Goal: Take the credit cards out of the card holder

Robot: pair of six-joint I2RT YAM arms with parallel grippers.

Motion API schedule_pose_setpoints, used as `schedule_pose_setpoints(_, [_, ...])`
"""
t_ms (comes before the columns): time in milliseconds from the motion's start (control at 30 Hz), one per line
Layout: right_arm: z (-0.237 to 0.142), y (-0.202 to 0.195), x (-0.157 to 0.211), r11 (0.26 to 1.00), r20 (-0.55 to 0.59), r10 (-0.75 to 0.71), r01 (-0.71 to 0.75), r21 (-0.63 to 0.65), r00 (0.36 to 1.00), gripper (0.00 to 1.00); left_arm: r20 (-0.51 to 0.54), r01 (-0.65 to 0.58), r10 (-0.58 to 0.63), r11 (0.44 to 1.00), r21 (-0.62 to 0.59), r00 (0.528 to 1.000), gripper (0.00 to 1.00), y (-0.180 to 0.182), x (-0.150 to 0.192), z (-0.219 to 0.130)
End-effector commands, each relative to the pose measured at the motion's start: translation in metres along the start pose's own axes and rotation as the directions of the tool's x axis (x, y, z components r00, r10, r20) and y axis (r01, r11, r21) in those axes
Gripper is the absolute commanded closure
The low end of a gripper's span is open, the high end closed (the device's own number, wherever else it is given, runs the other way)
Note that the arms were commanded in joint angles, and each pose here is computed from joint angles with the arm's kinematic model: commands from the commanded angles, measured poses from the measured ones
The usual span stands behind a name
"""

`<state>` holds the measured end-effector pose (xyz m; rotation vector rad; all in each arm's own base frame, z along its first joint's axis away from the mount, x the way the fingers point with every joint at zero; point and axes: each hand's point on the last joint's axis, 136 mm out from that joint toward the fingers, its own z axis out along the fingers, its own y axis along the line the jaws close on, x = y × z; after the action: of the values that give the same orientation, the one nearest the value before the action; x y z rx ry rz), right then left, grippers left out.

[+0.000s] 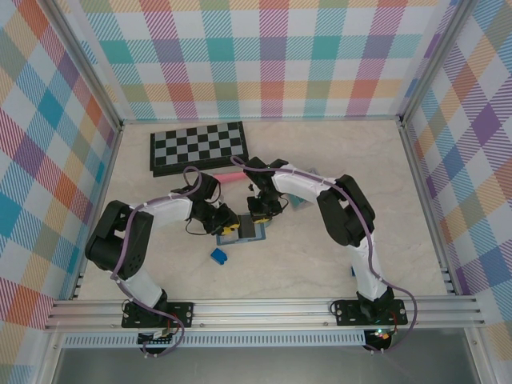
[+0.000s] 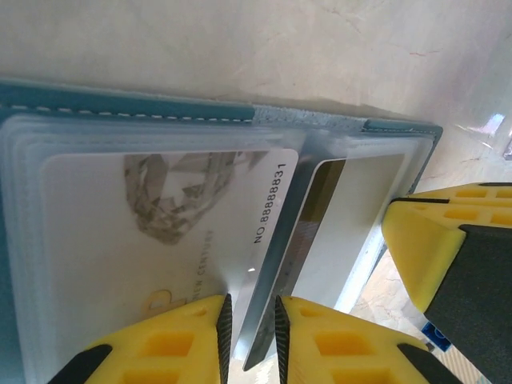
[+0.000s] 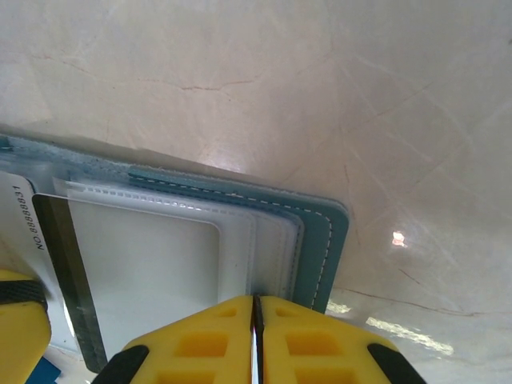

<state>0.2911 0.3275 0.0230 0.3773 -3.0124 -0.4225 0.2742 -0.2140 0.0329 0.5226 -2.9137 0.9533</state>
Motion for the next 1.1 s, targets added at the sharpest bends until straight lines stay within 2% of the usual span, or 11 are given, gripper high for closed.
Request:
schedule_pose_setpoints(0, [0.009,-0.012,0.004,0.999,-0.042,0.005,-0.003,0.036,0.999,0.89,-0.008,-0.063,0.063,0.997,0.039,0.998,0.77,-0.015,0.001,0.001])
schedule_pose_setpoints(300, [0.014,-0.015,0.006,0.999,-0.065,-0.006,0.009,0.041,0.998,0.89,0.018,-0.220,0.220,0.973,0.067,0.975,0.77,-0.019,0.000,0.004])
schedule_pose_setpoints(567, [0.014,-0.015,0.006,0.999,-0.067,-0.016,0.019,0.039,0.998,0.89,0.013,-0.312,0.312,0.948,0.069,0.950,0.77,-0.018,0.001,0.006])
schedule_pose_setpoints(900, [0.015,-0.016,0.007,0.999,-0.073,-0.016,0.019,0.042,0.997,0.89,-0.009,-0.292,0.293,0.956,0.020,0.956,0.76,-0.001,-0.002,0.016])
schedule_pose_setpoints(1067, [0.016,-0.016,0.008,0.999,-0.077,-0.018,0.021,0.042,0.997,0.89,-0.021,-0.286,0.287,0.957,0.056,0.958,0.77,-0.004,0.001,0.020])
